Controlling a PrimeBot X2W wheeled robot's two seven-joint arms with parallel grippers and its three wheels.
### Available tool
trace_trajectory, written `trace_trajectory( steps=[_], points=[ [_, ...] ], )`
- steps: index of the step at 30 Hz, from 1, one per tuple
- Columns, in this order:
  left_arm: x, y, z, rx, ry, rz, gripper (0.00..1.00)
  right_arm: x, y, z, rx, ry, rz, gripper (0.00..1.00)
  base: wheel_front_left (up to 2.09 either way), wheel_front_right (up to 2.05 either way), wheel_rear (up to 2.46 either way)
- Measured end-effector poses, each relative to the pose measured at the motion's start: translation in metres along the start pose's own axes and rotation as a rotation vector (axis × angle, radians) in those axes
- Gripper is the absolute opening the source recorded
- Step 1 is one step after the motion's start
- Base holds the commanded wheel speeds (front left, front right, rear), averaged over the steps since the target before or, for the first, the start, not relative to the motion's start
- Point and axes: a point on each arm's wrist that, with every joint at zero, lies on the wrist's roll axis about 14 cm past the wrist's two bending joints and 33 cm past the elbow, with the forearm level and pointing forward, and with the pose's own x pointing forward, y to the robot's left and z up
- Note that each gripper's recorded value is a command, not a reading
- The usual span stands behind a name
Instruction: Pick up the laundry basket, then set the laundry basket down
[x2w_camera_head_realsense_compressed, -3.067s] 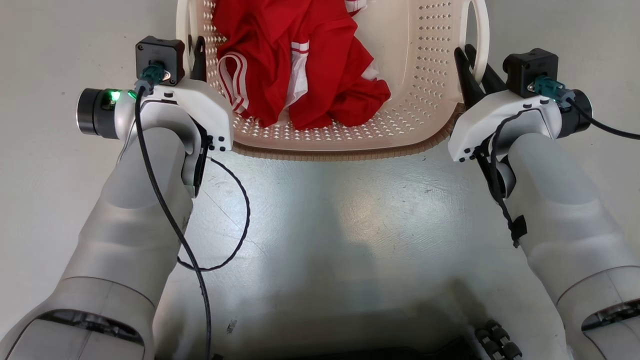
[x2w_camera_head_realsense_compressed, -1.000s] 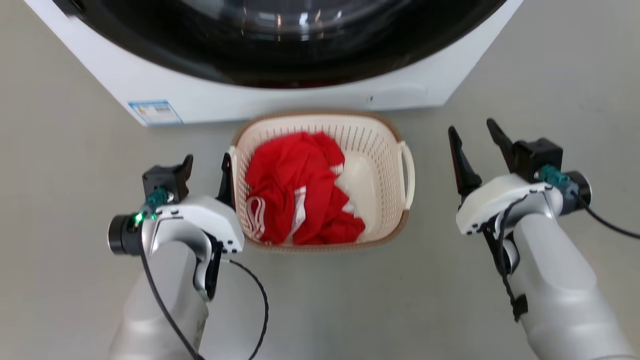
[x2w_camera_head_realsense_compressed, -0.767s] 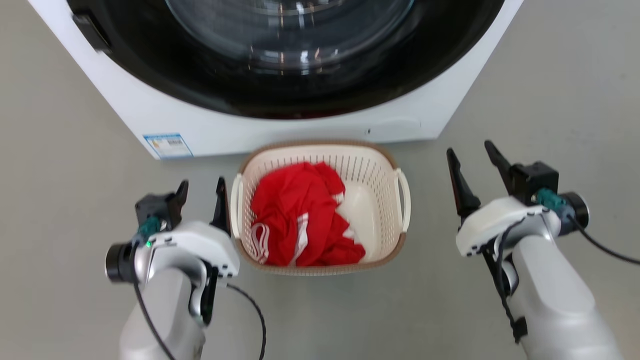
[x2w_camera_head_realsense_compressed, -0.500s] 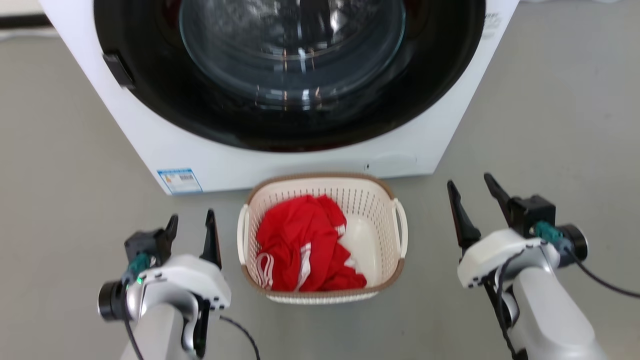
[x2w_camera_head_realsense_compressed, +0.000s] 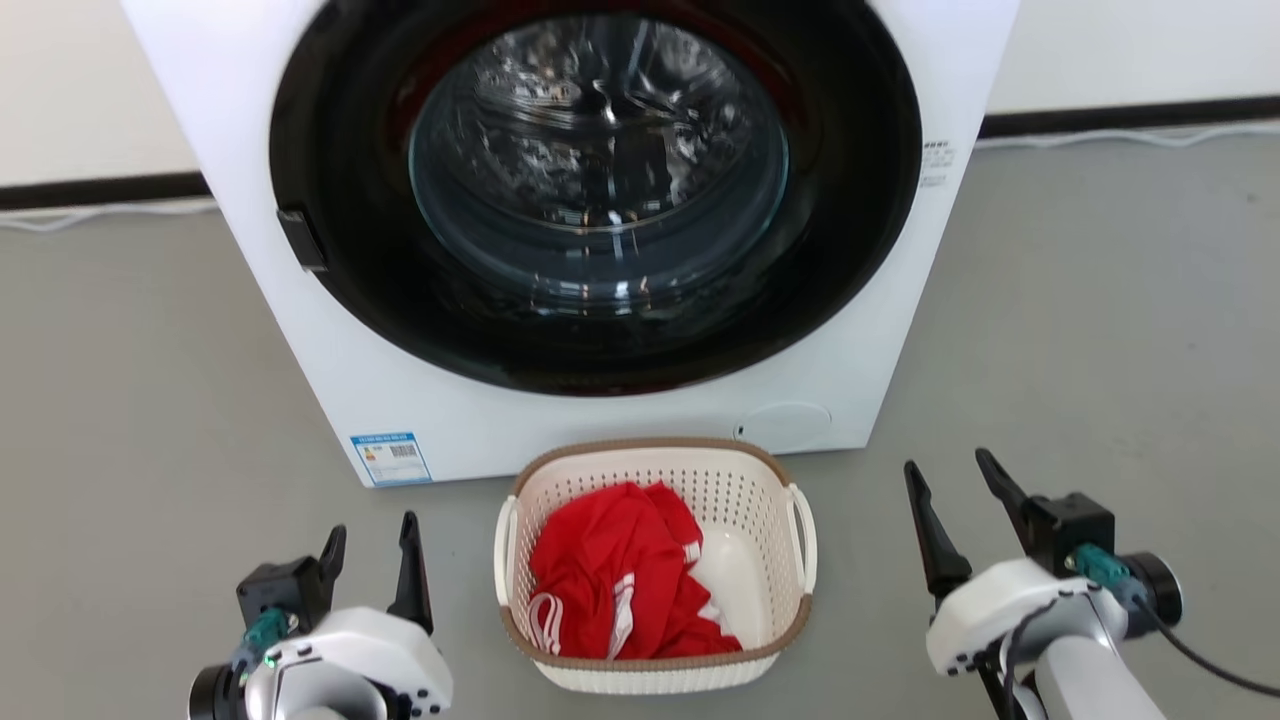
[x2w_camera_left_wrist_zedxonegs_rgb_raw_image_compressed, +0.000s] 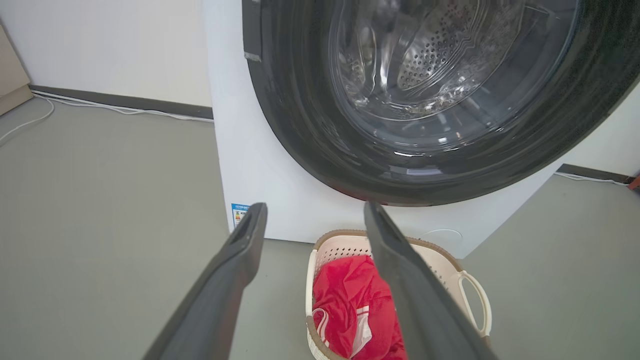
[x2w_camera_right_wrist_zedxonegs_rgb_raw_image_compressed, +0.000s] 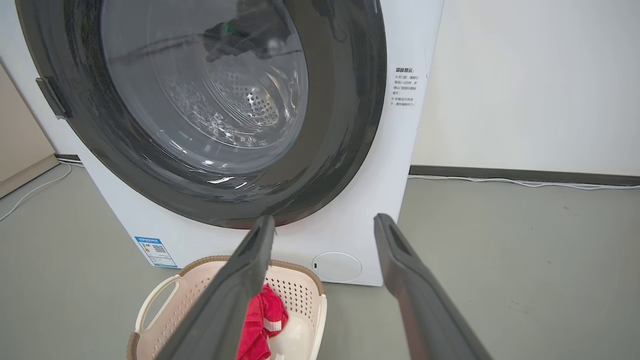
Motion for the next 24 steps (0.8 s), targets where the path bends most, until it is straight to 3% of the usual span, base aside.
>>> trace_trajectory(
  steps=[11, 12, 18, 24],
  points=[
    [-0.018, 0.007, 0.004, -0.022, -0.026, 0.025, 1.00, -0.015, 0.000, 0.001, 0.005, -0.016, -0.007, 1.00, 0.00, 0.00, 0.00],
    [-0.018, 0.007, 0.007, -0.032, -0.035, 0.024, 0.00, -0.015, 0.000, 0.002, 0.005, -0.019, -0.008, 0.00, 0.00, 0.00, 0.00],
    [-0.031, 0.014, -0.023, -0.047, 0.055, 0.051, 0.00, -0.031, 0.002, -0.034, 0.037, 0.088, -0.015, 0.00, 0.00, 0.00, 0.00],
    [-0.032, 0.017, -0.023, -0.112, 0.066, 0.067, 0.00, -0.030, -0.003, -0.031, 0.110, 0.079, -0.042, 0.00, 0.00, 0.00, 0.00]
  ],
)
